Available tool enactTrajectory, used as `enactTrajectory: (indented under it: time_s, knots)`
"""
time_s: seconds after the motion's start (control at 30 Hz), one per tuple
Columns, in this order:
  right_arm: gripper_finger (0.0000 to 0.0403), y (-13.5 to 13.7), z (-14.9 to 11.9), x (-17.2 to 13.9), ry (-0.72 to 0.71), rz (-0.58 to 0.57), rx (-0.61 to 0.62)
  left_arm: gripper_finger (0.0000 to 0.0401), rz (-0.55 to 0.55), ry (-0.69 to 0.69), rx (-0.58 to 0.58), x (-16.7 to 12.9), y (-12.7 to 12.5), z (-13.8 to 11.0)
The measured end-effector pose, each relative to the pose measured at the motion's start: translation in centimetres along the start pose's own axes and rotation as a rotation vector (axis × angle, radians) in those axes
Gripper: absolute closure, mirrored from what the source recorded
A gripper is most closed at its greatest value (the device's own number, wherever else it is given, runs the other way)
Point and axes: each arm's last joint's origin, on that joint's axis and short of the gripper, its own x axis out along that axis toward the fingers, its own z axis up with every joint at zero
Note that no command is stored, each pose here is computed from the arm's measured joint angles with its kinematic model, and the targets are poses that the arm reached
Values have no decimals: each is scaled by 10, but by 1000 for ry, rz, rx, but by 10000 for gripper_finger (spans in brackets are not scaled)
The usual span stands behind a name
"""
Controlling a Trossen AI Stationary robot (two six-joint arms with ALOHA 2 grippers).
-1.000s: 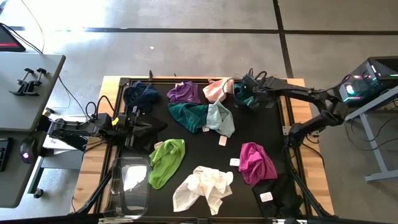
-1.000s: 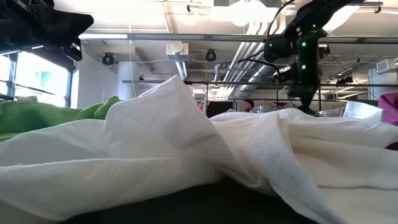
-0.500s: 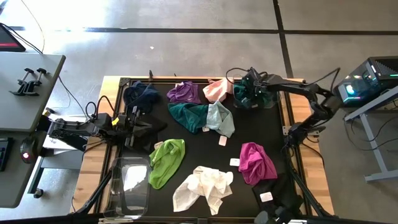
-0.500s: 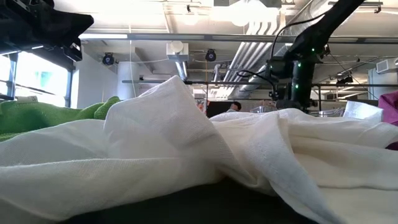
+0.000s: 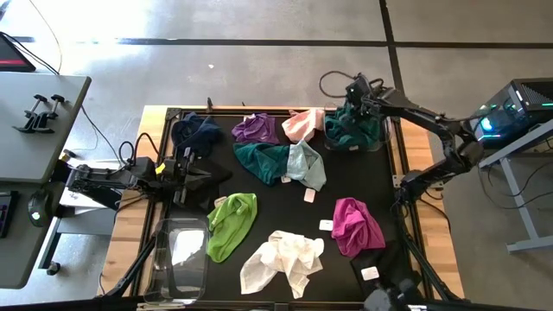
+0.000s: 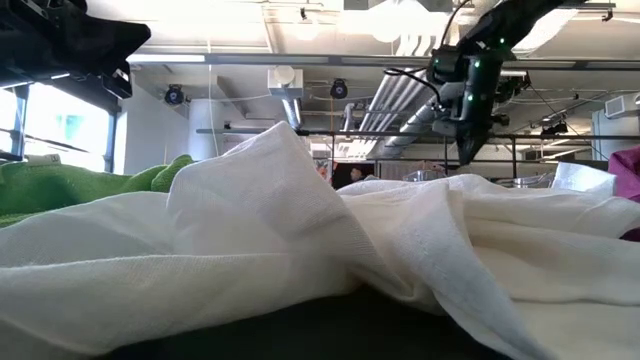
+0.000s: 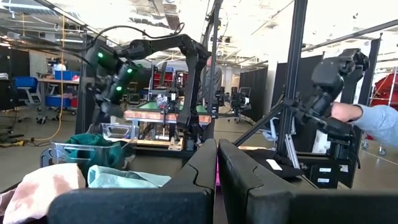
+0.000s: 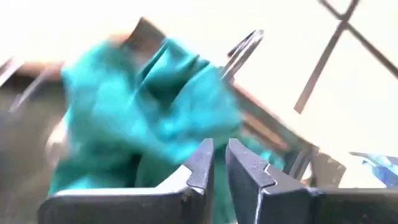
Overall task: Sort towels by color in basket
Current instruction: Put the right dark green towel into the top transparent bin, then put the light green towel into the bottom transparent bin
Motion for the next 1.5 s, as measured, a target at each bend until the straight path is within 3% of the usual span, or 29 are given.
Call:
enactTrajectory:
  time_s: [0.17, 0.4, 0.5, 0.57, 0.7, 0.9, 1.03, 1.23, 1.33, 1.4, 1.5]
  knots:
    - [368, -2, 6, 27, 12, -17, 76, 396, 0, 2, 0, 0, 0, 0]
    - [368, 19, -20, 81, 188, 106, 4, 396, 2, 32, 2, 0, 0, -3]
    - [370, 23, -22, 87, 177, 9, -43, 396, 2, 31, 3, 0, 0, -3]
    - [375, 27, -17, 78, 135, -38, -82, 396, 2, 25, 2, 0, 0, -2]
    - [384, 32, -6, 38, 42, -17, -123, 396, 2, 23, 0, 0, 0, -2]
    - [379, 31, -20, -32, -114, 41, -64, 396, 4, 36, 12, 0, 0, -3]
    - [348, 50, -44, -59, -239, 206, -45, 396, 7, 56, 84, 0, 0, -5]
    - [304, 122, -93, -66, -546, 636, -163, 396, 56, -68, 111, 2, 1, 7]
    - [296, 154, -119, -70, -693, 815, -219, 400, 76, -57, 128, 6, 0, 7]
    - [295, 169, -137, -71, -748, 873, -286, 400, 104, -25, 125, 11, -2, 10]
    - [295, 188, -158, -75, -773, 862, -365, 401, 134, 46, 125, 23, -5, 17]
